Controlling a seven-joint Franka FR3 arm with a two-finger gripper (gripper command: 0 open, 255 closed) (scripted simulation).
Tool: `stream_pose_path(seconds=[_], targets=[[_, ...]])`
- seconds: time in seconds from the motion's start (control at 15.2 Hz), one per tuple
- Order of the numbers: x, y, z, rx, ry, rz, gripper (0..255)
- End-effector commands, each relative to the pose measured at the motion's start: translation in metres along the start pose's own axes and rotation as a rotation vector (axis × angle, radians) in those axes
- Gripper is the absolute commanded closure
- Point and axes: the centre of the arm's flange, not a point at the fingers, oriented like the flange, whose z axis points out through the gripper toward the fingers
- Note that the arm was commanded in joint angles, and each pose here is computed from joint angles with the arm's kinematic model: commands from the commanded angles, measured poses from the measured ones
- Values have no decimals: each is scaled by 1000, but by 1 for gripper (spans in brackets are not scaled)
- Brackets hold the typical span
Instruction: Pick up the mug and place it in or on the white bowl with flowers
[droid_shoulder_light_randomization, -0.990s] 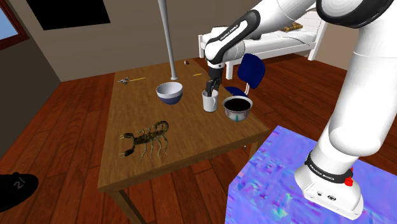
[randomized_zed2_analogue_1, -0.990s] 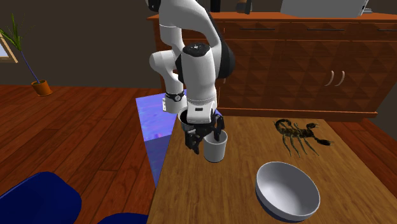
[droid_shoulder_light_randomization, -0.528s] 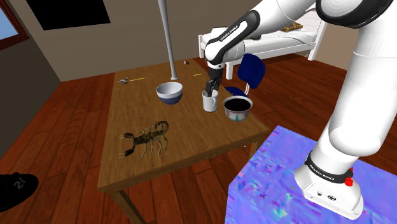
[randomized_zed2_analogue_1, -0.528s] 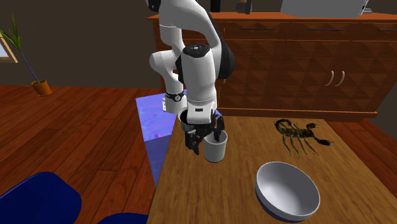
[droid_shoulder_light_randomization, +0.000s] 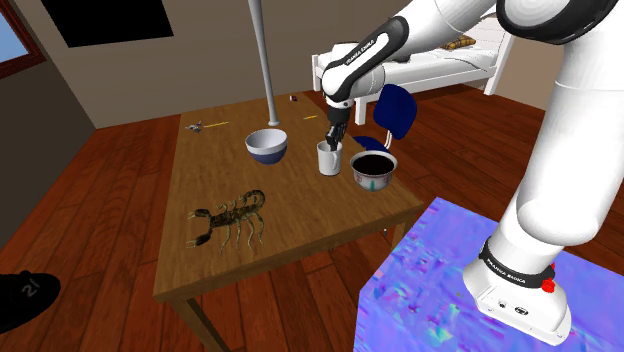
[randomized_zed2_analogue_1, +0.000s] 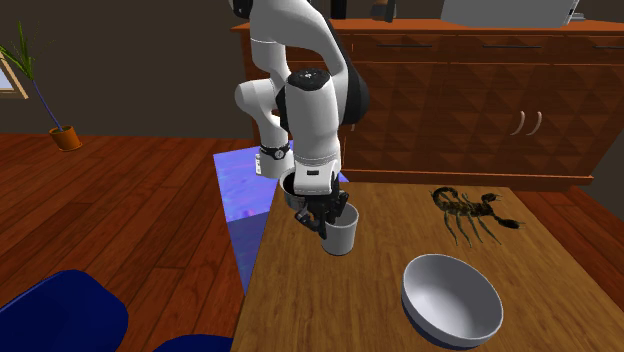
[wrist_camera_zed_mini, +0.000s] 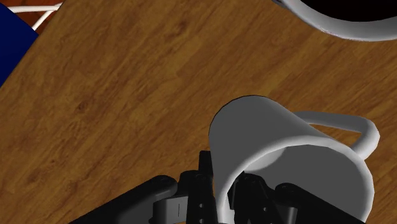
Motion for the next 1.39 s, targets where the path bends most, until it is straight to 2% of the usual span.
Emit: stream_pose_path(seconds=[0.0,1.32], targets=[[0,0,0,0,0,0,255],[8,-8,-100,0,0,0,255]])
